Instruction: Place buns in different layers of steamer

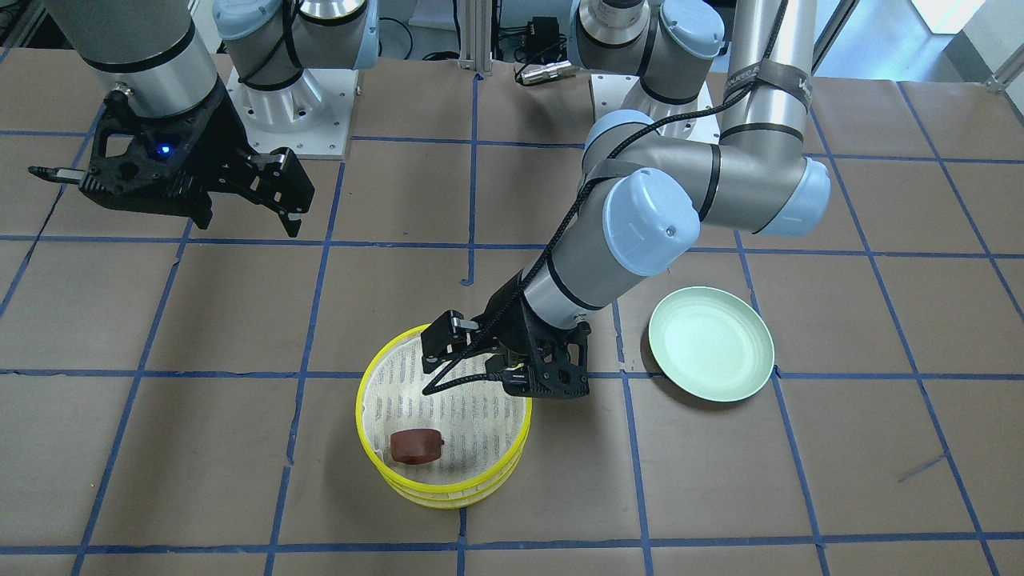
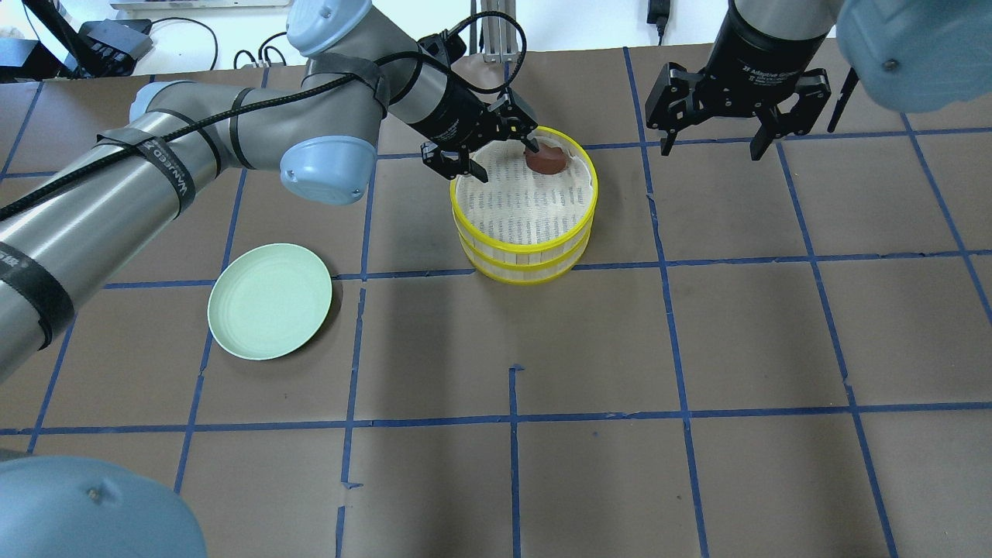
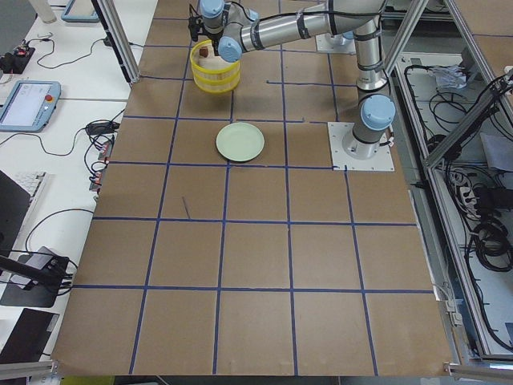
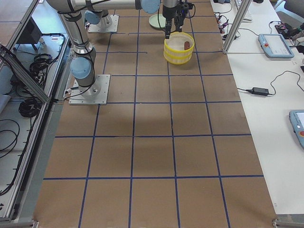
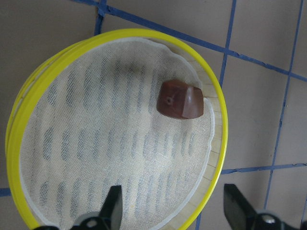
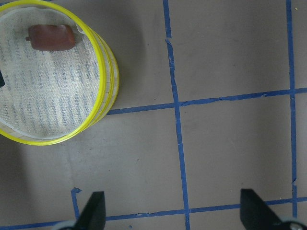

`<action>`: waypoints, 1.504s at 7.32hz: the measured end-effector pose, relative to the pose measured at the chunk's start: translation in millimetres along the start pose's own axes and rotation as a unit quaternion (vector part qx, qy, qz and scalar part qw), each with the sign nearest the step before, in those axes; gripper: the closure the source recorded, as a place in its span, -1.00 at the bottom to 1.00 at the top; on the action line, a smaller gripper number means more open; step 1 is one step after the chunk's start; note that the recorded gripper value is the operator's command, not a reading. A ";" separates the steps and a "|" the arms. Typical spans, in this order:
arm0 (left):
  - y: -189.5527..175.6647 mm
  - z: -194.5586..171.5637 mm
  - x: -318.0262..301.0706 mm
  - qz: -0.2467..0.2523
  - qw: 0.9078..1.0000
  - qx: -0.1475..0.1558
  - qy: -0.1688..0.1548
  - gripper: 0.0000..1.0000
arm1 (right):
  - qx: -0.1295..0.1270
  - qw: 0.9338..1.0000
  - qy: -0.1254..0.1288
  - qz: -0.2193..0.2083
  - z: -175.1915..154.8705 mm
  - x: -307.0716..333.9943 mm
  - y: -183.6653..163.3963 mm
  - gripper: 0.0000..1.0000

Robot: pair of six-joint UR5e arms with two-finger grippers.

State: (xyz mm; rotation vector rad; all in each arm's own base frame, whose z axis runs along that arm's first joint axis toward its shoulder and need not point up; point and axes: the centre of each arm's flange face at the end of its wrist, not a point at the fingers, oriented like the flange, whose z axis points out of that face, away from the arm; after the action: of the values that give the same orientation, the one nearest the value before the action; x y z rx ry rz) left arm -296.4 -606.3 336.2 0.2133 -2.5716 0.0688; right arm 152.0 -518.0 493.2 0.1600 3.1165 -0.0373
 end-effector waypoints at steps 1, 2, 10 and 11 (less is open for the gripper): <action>1.3 -9.3 4.1 0.004 1.000 0.008 -0.003 -0.98 | 0.000 1.000 0.000 0.000 -0.3 -0.3 0.1 -1.00; 3.8 -19.2 6.9 0.007 1.000 0.018 -0.009 -1.00 | 0.000 1.000 -0.001 0.000 -0.5 -0.5 0.1 -1.00; 18.1 -103.7 -12.9 -0.010 0.996 0.049 -0.075 -1.00 | 0.000 1.000 -0.002 0.001 -0.1 -1.3 0.4 -1.00; 23.3 -112.8 -15.0 -0.002 0.994 0.044 -0.095 -1.00 | 0.000 1.000 -0.002 0.001 -0.3 -1.3 0.3 -1.00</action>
State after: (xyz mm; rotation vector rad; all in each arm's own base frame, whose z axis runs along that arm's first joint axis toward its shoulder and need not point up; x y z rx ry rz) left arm -228.4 -570.7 423.5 0.2705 -2.7598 0.1693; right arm 153.4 -517.8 493.6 0.1638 3.1123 -0.0386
